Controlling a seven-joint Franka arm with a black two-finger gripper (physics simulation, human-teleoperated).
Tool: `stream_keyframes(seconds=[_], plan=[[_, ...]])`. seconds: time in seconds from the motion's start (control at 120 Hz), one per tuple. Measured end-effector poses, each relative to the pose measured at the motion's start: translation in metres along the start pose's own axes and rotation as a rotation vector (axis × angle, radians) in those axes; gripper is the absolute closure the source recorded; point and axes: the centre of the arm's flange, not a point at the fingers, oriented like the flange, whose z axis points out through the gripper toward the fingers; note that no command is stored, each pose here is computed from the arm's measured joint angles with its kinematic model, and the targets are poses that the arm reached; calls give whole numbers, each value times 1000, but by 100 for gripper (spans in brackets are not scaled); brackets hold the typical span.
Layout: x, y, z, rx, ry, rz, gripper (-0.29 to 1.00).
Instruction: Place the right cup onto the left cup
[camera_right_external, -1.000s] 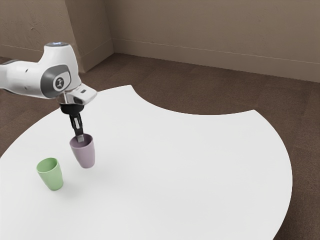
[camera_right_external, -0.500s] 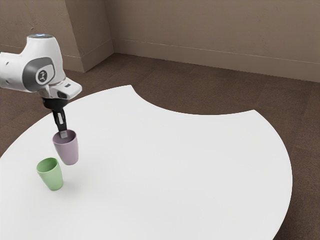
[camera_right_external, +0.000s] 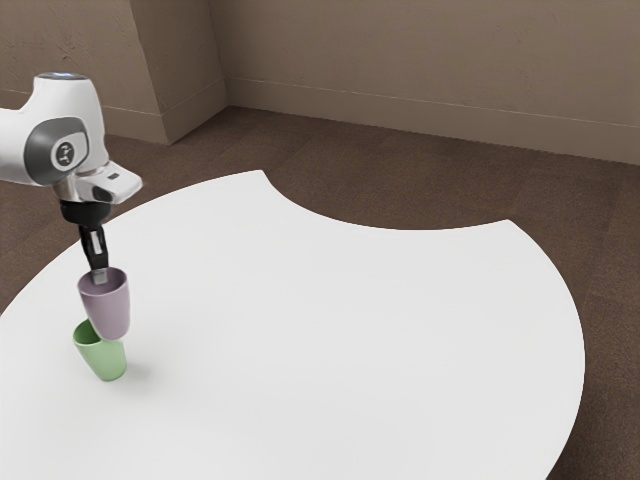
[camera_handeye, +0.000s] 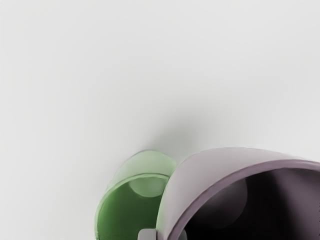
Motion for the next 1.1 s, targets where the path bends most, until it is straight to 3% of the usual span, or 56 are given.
stream_keyframes(seconds=[1.1], plan=[[-28, -30, 11, -21, -69, -57, 79]])
